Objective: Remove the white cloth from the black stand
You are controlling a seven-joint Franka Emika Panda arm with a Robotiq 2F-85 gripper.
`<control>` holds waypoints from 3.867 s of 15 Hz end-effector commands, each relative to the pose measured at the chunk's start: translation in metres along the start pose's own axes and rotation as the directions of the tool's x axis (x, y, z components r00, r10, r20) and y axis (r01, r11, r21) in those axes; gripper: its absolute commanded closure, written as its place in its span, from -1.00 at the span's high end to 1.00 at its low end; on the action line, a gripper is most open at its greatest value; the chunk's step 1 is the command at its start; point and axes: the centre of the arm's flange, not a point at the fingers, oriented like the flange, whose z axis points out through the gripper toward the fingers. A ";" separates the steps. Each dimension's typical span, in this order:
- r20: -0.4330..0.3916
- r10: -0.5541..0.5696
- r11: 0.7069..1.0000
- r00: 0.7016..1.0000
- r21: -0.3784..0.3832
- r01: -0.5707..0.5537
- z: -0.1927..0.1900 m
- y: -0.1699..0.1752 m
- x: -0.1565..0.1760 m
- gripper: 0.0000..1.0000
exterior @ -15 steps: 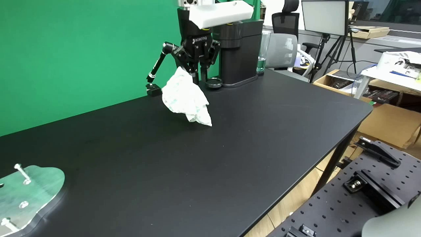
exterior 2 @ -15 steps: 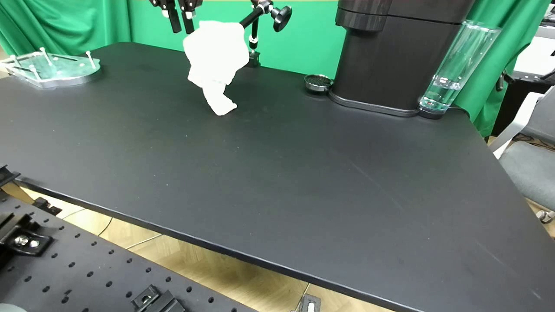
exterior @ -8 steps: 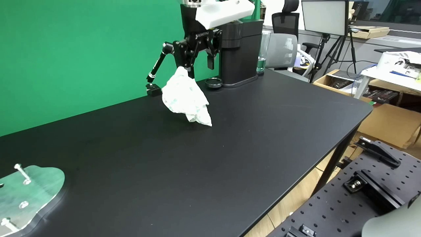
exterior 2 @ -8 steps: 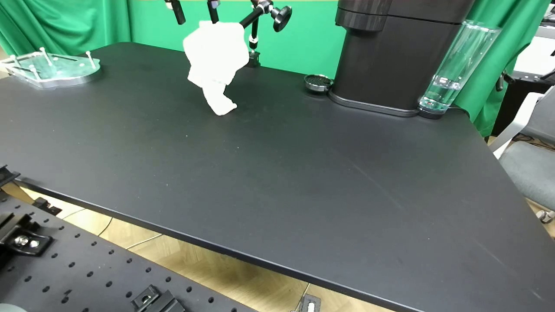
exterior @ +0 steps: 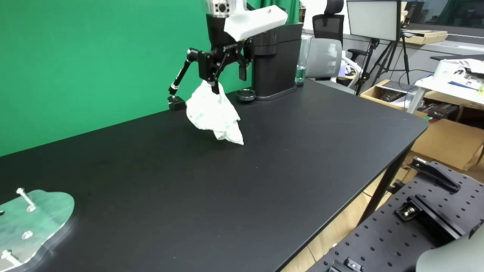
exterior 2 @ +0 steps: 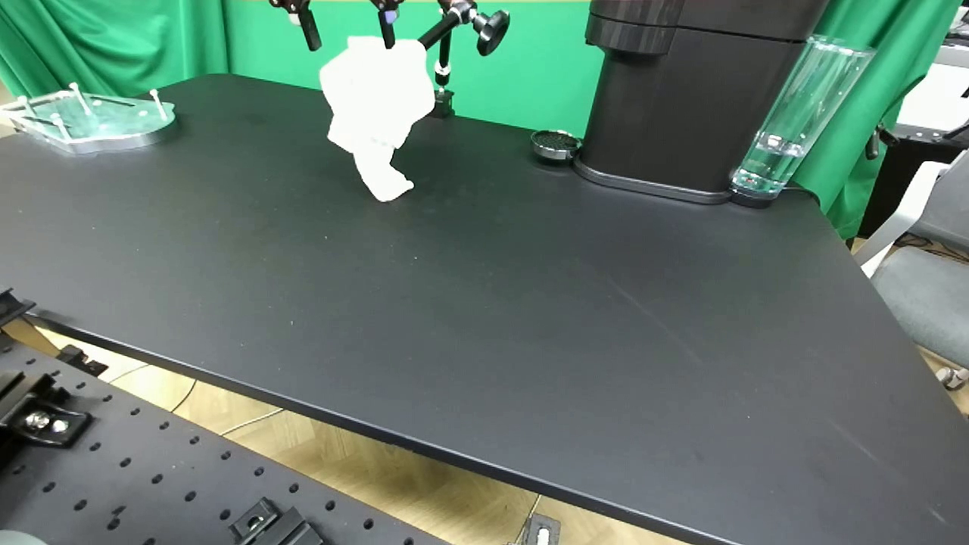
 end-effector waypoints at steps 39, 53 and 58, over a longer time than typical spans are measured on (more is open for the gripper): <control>-0.140 -0.145 0.989 0.980 -0.048 0.139 -0.010 -0.012 0.003 0.35; -0.123 -0.016 1.000 0.992 -0.016 0.014 0.017 -0.008 0.031 0.05; -0.116 -0.001 1.000 0.993 -0.006 0.000 0.022 -0.010 0.035 -0.64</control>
